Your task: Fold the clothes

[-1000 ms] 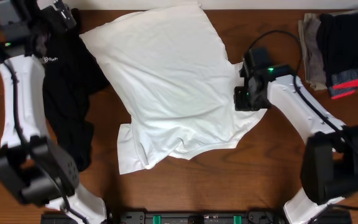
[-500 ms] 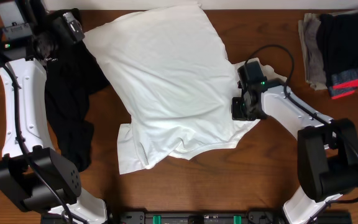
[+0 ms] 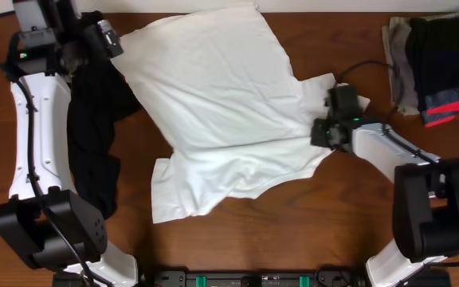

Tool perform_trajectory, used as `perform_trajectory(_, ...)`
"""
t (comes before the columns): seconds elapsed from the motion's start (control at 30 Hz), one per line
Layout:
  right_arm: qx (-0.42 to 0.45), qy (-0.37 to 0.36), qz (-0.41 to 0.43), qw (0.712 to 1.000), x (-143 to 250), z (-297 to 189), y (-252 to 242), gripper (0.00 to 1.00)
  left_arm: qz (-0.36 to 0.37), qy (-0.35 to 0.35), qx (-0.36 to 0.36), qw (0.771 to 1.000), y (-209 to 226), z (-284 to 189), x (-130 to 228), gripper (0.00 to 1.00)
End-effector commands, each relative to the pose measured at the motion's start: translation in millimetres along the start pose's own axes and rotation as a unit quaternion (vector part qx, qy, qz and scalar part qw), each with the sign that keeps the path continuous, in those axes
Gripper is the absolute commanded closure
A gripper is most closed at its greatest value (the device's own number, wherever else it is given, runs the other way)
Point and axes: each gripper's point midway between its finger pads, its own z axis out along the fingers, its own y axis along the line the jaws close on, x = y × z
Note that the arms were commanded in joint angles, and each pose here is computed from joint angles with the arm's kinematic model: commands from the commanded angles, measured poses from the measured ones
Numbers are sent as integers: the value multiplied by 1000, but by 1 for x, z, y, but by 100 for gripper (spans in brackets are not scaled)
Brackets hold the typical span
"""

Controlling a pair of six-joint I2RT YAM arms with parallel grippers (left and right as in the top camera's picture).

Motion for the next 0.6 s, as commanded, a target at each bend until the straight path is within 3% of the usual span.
perform_trajectory(0.0,64,23,41,997,20,29,-51,98,31,7,7,999,-11,4,5,2)
perform_trajectory(0.23,53,-65,70,994,-21,72,-74,96,60,13,20,998,-32,8,11,2)
perform_trajectory(0.4,60,-113,13,992,-61,103,-77,96,69,21,28,997,-43,14,17,2)
perform_trajectory(0.57,83,-136,11,987,-103,110,-87,96,105,36,35,993,-53,17,27,2)
